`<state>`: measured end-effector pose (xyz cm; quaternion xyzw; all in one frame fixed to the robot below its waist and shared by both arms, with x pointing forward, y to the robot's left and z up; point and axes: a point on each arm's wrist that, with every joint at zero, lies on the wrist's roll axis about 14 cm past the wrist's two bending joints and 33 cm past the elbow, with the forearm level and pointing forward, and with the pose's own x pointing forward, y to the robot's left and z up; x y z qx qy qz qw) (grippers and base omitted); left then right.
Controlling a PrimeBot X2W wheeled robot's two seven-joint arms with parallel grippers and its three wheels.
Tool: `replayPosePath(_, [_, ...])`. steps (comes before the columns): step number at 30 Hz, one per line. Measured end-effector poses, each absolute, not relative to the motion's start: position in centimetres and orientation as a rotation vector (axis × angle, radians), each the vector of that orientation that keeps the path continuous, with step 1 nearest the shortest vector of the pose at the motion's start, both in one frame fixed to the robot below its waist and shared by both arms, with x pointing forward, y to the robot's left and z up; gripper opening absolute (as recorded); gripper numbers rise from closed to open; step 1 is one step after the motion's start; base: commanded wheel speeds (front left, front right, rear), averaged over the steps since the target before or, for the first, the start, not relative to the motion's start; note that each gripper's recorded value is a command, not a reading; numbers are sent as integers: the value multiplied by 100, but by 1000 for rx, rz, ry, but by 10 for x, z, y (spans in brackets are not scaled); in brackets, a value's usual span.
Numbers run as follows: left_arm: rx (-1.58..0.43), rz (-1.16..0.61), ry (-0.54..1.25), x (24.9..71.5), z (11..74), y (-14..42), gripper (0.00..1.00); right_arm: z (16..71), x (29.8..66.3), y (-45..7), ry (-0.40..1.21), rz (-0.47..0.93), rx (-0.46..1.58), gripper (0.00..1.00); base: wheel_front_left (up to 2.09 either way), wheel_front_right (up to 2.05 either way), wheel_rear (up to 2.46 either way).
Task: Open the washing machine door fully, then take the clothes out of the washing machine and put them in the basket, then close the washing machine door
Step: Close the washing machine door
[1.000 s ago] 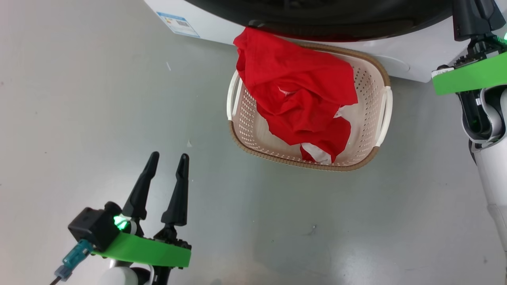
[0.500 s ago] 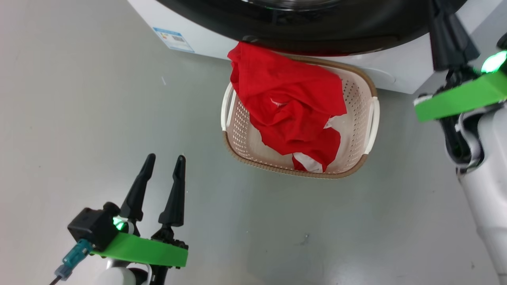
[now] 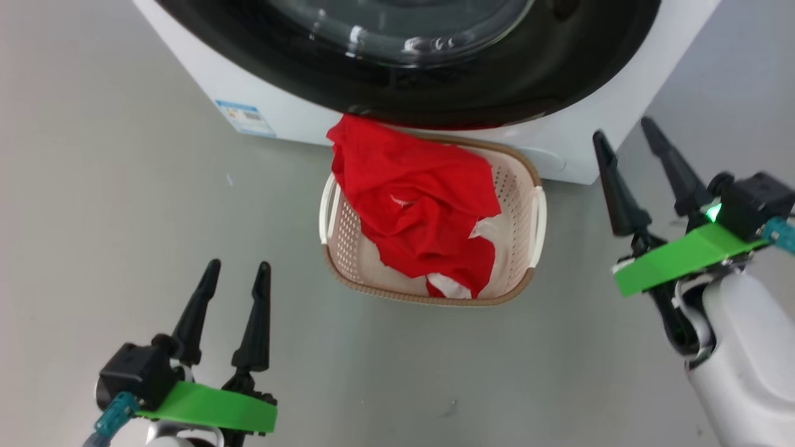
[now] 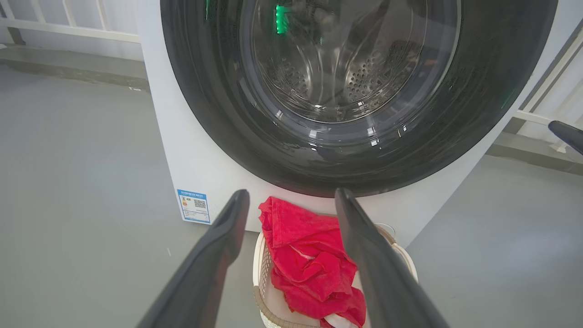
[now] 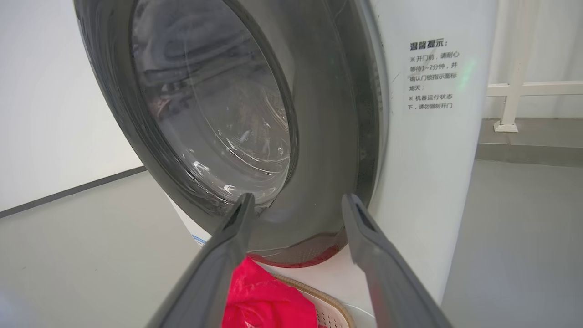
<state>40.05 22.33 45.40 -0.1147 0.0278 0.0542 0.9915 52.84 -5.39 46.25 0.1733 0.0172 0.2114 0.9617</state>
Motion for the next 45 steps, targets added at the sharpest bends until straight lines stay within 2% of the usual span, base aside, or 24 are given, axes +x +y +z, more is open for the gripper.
replayPosePath(28, [-198, 26, 19, 368, 473, 207, 100, 460, 402, -164, 84, 158, 300, 100, 0, 0, 0])
replayPosePath(45, [-182, -18, -1, 348, 482, 205, 100, 454, 352, -200, 93, 48, 294, 100, 0, 0, 0])
